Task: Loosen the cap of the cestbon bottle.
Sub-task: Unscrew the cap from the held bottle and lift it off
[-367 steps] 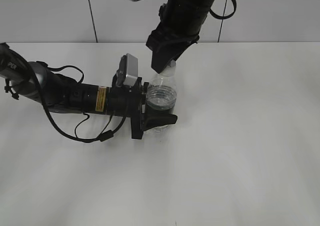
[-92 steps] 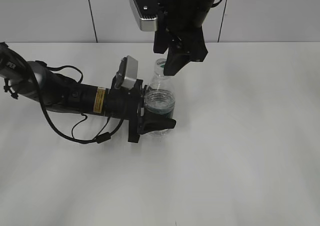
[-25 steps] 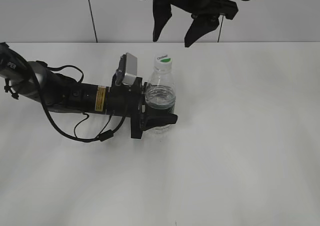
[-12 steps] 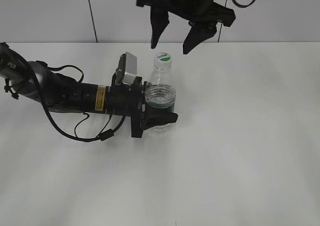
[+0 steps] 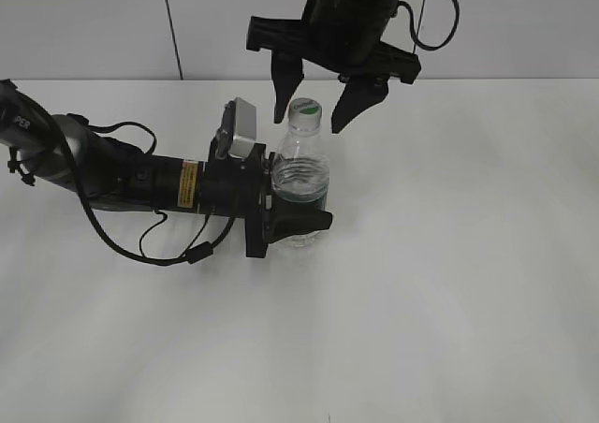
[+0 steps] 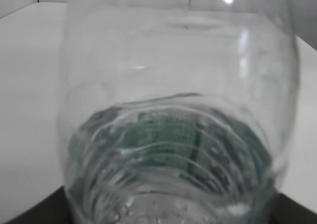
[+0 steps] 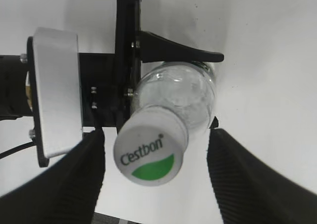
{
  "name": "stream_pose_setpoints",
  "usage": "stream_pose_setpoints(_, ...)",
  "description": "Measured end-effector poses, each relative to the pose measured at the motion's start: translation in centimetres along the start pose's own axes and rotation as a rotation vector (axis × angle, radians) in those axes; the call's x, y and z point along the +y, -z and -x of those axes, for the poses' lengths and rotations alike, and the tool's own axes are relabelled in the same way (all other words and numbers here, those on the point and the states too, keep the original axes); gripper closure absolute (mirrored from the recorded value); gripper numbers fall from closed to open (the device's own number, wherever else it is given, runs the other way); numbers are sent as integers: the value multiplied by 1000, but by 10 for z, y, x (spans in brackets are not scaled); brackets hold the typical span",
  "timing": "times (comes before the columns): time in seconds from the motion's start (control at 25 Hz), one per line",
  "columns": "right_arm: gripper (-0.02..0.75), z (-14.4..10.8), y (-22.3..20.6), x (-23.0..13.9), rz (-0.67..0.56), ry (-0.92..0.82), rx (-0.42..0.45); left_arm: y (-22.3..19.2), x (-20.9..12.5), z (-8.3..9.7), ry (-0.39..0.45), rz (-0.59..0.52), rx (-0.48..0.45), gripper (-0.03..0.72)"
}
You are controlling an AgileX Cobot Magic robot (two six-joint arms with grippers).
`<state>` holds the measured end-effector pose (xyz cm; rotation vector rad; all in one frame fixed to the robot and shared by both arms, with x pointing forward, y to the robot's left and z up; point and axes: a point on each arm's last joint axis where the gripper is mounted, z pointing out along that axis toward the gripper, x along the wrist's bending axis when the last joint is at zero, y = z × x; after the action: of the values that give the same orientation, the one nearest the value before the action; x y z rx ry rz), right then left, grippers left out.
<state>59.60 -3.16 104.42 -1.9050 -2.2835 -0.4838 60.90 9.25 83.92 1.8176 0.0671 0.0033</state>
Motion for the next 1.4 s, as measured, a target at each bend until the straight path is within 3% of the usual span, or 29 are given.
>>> stream_pose_setpoints(0.4,251,1,0,0,2,1,-6,0,0,0,0,0,0,281)
stream_pose_setpoints(0.88,430,0,1,1,8,14,-5,0,0,0,1,-1,0,281)
stream_pose_setpoints(1.28,435,0,1,1,8,148,-5,0,0,0,0,-3,0,281)
stream_pose_setpoints(1.4,435,0,1,1,8,281,-6,0,0,0,0,-3,0,281)
